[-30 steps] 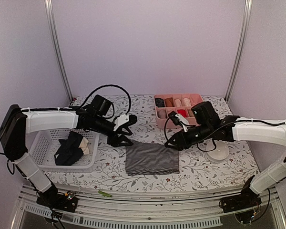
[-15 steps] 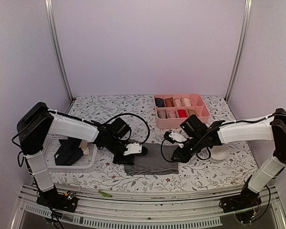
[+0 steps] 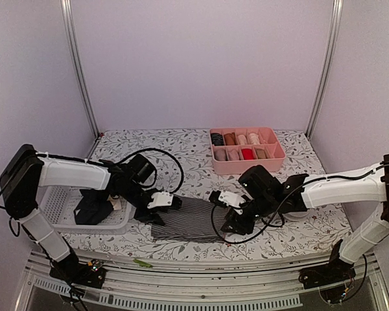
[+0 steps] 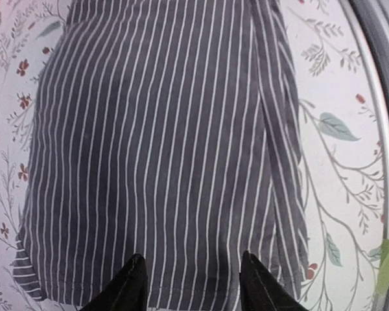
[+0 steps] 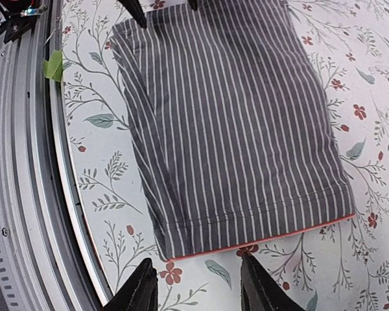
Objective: Roll the underwear
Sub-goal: Smooth out the underwear at the center of the board, then pick up the underwear from the center of the board.
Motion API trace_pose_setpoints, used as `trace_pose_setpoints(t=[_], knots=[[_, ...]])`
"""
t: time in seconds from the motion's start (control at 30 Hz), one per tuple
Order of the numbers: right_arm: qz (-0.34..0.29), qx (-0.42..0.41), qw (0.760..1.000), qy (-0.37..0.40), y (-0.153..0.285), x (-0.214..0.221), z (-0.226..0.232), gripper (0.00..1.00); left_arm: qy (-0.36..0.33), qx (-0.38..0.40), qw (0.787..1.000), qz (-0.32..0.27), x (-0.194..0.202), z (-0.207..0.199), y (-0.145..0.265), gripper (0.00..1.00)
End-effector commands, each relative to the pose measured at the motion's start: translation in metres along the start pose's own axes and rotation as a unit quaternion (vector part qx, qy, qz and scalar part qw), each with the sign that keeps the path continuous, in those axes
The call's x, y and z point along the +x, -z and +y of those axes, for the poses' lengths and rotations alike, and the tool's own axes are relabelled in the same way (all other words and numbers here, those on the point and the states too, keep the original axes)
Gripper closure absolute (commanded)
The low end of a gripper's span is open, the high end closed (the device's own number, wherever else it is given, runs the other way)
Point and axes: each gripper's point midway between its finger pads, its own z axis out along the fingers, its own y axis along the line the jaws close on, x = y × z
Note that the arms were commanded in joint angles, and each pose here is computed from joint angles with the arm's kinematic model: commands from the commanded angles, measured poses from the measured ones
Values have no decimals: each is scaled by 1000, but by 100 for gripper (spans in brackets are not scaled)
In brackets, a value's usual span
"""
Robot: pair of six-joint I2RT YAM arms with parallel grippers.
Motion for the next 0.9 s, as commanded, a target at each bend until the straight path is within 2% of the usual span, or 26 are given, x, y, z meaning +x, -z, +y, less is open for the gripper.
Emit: trace_pose_setpoints(t=[0.0, 0.2, 0.37, 0.43, 0.73, 0.87], knots=[[18, -15, 999, 43, -20, 7, 19, 52, 20, -2, 998, -65, -30, 1, 24, 51], [46, -9, 995, 86, -45, 20, 34, 48, 78, -16, 993, -83, -27, 13, 33, 51], [81, 17, 991, 102, -61, 39, 26, 48, 87, -16, 993, -82, -23, 9, 35, 51], [93, 17, 990, 104, -64, 46, 26, 51, 88, -16, 993, -83, -21, 7, 36, 52], [141, 49, 982, 111, -70, 75, 17, 79, 56, -4, 994, -89, -17, -11, 38, 56], [148, 53, 981, 113, -71, 74, 16, 100, 11, 6, 996, -87, -14, -31, 37, 57]])
